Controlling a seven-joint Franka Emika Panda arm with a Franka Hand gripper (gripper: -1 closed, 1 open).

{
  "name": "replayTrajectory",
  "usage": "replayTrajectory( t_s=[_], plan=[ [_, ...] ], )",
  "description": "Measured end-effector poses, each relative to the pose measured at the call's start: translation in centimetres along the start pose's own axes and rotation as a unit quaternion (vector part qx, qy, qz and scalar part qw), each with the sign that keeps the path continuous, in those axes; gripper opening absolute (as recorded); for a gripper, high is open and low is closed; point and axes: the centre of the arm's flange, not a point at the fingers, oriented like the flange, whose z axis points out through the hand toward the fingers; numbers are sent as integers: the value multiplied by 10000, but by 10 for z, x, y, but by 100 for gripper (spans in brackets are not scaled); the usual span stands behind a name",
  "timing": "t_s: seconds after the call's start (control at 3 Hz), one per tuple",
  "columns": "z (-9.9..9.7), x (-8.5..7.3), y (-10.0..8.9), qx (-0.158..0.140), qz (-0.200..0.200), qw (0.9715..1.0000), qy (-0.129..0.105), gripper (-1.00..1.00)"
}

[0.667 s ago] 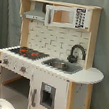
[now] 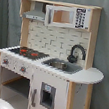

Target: Play with the kitchen

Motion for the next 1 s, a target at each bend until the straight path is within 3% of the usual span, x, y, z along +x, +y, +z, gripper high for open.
replayTrajectory(
  t_s=[0.67, 1.0],
  plan=[
    [-24, -42, 59, -332, 482, 9980, -254, 100],
    [-32, -65, 98, -555, 826, 9945, -332, 100]
  ],
)
